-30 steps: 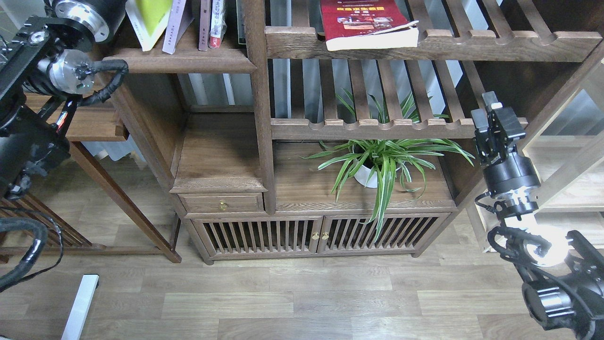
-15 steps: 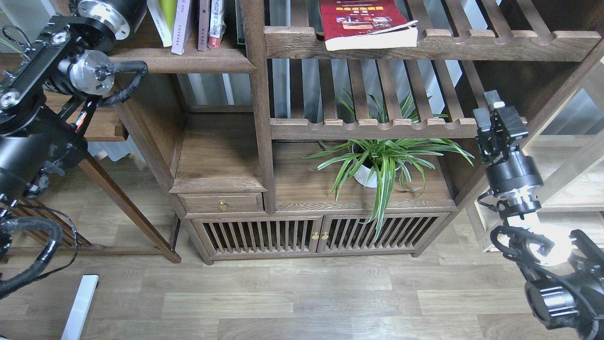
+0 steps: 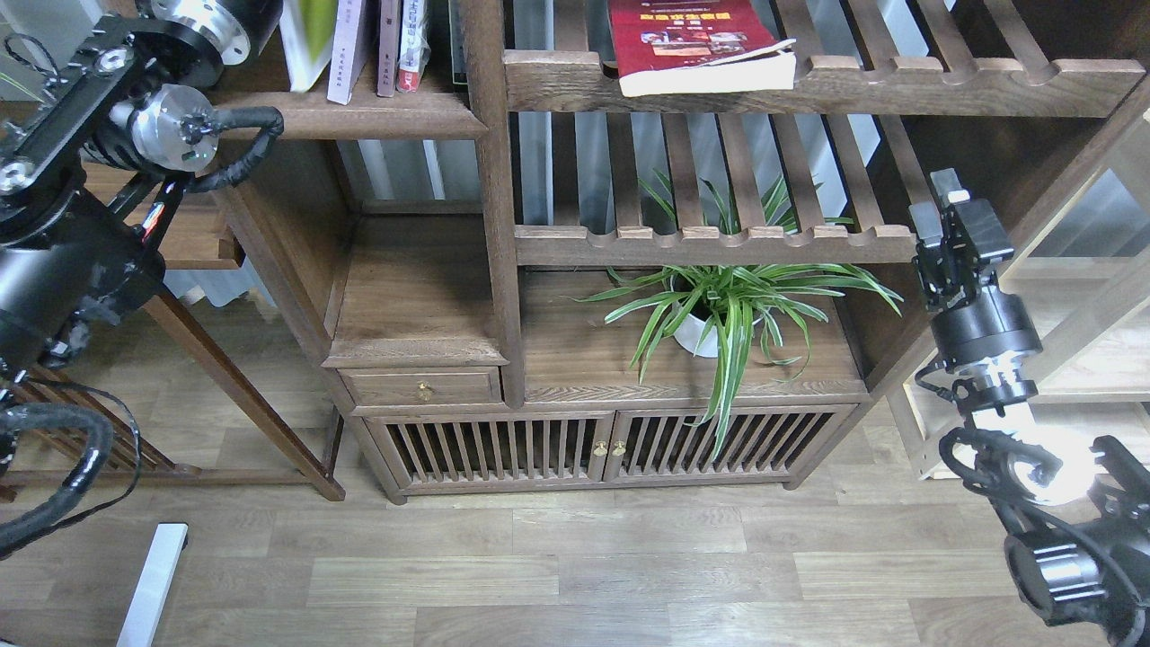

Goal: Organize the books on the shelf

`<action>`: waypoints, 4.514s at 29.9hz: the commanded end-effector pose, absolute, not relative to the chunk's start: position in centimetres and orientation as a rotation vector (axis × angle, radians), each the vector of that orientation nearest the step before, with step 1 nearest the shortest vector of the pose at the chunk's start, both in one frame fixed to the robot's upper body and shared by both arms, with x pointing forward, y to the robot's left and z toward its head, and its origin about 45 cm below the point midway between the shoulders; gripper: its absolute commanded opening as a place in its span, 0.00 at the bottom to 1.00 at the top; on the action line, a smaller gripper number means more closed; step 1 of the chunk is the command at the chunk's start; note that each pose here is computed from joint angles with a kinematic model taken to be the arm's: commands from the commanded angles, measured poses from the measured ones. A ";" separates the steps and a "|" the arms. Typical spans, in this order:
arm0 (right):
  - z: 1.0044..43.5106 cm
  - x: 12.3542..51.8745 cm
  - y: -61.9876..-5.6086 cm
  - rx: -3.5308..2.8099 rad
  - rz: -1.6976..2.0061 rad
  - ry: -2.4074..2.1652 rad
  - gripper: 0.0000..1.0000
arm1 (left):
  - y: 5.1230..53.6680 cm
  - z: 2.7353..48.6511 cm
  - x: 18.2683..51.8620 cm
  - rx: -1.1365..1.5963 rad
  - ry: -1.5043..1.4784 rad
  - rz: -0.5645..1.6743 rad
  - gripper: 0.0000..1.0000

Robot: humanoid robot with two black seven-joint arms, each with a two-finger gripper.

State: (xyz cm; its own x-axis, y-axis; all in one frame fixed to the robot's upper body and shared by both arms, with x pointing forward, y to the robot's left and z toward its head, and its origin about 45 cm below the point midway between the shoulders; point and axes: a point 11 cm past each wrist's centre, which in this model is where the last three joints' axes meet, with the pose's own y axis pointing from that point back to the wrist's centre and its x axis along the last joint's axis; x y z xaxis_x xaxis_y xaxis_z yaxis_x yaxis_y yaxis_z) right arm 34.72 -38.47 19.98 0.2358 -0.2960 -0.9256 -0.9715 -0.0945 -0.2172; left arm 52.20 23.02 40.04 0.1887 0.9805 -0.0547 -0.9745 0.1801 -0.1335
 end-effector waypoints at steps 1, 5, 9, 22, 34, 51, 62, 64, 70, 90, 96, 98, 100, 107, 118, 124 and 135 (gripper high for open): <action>19.9 34.7 -38.4 -1.578 0.914 1.219 0.65 | 23.0 40.0 52.2 -0.147 -0.051 1.395 0.54; 19.9 34.7 -38.4 -1.577 0.915 1.221 0.65 | 22.9 40.1 52.2 -0.150 -0.055 1.392 0.56; 19.9 34.7 -38.5 -1.576 0.914 1.221 0.65 | 22.5 41.1 52.2 -0.167 -0.067 1.382 0.57; 20.0 34.7 -38.5 -1.577 0.912 1.221 0.65 | 21.1 46.2 52.3 -0.244 -0.133 1.351 0.57; 20.7 35.0 -38.9 -1.574 0.888 1.216 0.65 | 20.7 49.8 51.2 -0.321 -0.184 1.303 0.74; 23.3 35.2 -40.6 -1.545 0.812 1.180 0.79 | 17.3 53.2 46.7 -0.517 -0.129 0.873 0.99; 24.0 35.2 -37.9 -1.585 0.842 1.096 0.78 | 18.8 54.1 42.6 -0.615 -0.121 0.570 0.99; 24.0 35.2 -36.5 -1.601 0.867 1.063 0.78 | 19.0 53.4 41.8 -0.632 -0.115 0.534 0.99; 22.9 35.1 -33.5 -1.626 0.944 1.017 0.78 | 18.9 48.6 39.6 -0.659 -0.001 0.503 0.99; 26.0 37.5 -23.2 -1.852 1.049 0.761 0.73 | 14.6 31.2 35.6 -0.573 0.452 0.522 0.99; 29.4 38.9 -19.8 -1.857 1.013 0.625 0.73 | 14.0 28.7 35.6 -0.555 0.518 0.547 0.99; 29.7 39.0 -19.6 -1.859 1.011 0.616 0.73 | 13.1 28.7 35.6 -0.573 0.536 0.535 0.99; 29.8 39.0 -19.6 -1.861 1.009 0.616 0.74 | 12.0 29.0 35.5 -0.592 0.548 0.513 0.99; 29.4 39.1 -19.5 -1.859 1.026 0.637 0.74 | 11.0 29.4 35.5 -0.593 0.554 0.487 0.99; 27.3 38.0 -17.4 -1.907 1.109 0.631 0.74 | 11.0 30.1 35.7 -0.598 0.538 0.480 0.99; 26.9 38.5 -17.3 -1.917 1.124 0.667 0.74 | 11.3 30.3 35.9 -0.601 0.529 0.486 0.99; 27.5 40.6 -17.4 -1.912 1.164 0.825 0.73 | 11.6 30.4 36.1 -0.605 0.525 0.492 0.99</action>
State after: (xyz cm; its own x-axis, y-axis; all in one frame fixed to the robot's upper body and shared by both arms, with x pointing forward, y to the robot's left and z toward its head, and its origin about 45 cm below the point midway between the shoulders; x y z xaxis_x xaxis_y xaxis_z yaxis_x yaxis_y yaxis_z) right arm 40.24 -17.29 27.56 0.4072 -0.1208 -0.9053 -0.7985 -0.5283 -0.2887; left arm 35.98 11.44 30.37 0.7600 0.2732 -0.5897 -0.5680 0.7202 -0.3984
